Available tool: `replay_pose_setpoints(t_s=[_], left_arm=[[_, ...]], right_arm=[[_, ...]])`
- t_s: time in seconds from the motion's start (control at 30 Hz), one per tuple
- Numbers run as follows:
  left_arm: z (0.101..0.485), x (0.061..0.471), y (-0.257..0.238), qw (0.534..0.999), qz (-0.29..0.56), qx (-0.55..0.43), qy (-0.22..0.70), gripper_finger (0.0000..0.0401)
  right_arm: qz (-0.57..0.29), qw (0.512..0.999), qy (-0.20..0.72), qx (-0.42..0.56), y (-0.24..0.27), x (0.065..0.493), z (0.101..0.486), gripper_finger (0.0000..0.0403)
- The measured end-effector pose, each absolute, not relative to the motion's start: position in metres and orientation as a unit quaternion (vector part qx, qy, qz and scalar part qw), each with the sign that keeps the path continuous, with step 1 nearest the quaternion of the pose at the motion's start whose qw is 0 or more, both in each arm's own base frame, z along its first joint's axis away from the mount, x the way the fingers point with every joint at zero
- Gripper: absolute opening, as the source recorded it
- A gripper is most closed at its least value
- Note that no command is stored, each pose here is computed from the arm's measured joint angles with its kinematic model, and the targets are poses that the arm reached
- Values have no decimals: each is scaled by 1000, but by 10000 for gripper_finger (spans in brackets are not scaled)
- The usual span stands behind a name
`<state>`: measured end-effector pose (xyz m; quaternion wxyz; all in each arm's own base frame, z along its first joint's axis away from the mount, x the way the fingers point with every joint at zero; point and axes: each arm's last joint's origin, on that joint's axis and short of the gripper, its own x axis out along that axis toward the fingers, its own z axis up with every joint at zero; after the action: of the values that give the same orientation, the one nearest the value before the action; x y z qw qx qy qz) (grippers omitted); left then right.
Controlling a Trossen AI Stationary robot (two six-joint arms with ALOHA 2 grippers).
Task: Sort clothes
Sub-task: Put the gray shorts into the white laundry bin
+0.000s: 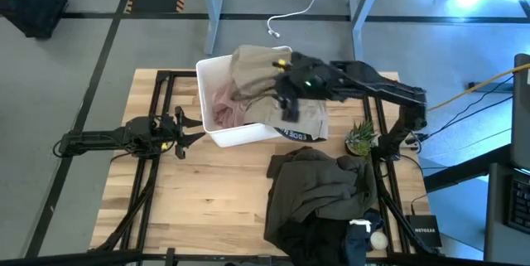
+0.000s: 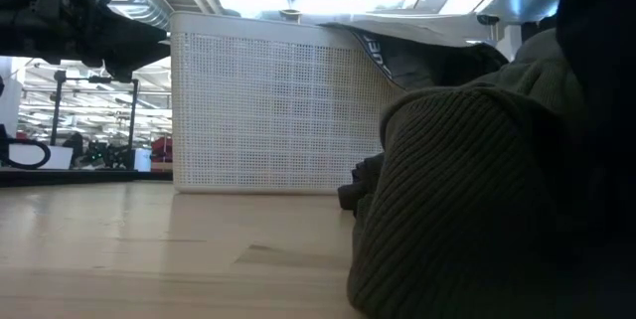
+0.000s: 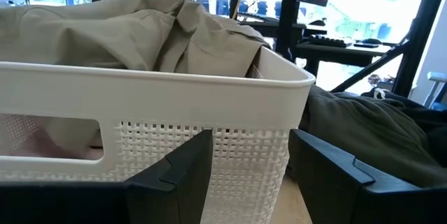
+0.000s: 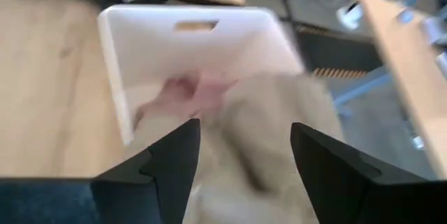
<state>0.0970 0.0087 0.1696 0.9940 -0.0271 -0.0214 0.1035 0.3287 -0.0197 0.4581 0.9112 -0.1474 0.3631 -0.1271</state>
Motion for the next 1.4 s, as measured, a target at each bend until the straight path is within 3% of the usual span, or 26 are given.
replay_pose_setpoints(t_s=[0.37,0.8,1.13,1.4], left_arm=[[170,97,9,994,104,-27,-21,184],[170,97,9,994,104,-27,-21,184],[170,97,9,994,104,-27,-21,184],[170,97,9,994,104,-27,-21,184]], right_arm=[[-99,887,433,-127,43,257,448,218],[-129,895,425,-51,76,182,327,213],[-138,886,436,-78,89,181,302,213],[-206,874,411,-156,91,193,293,213]])
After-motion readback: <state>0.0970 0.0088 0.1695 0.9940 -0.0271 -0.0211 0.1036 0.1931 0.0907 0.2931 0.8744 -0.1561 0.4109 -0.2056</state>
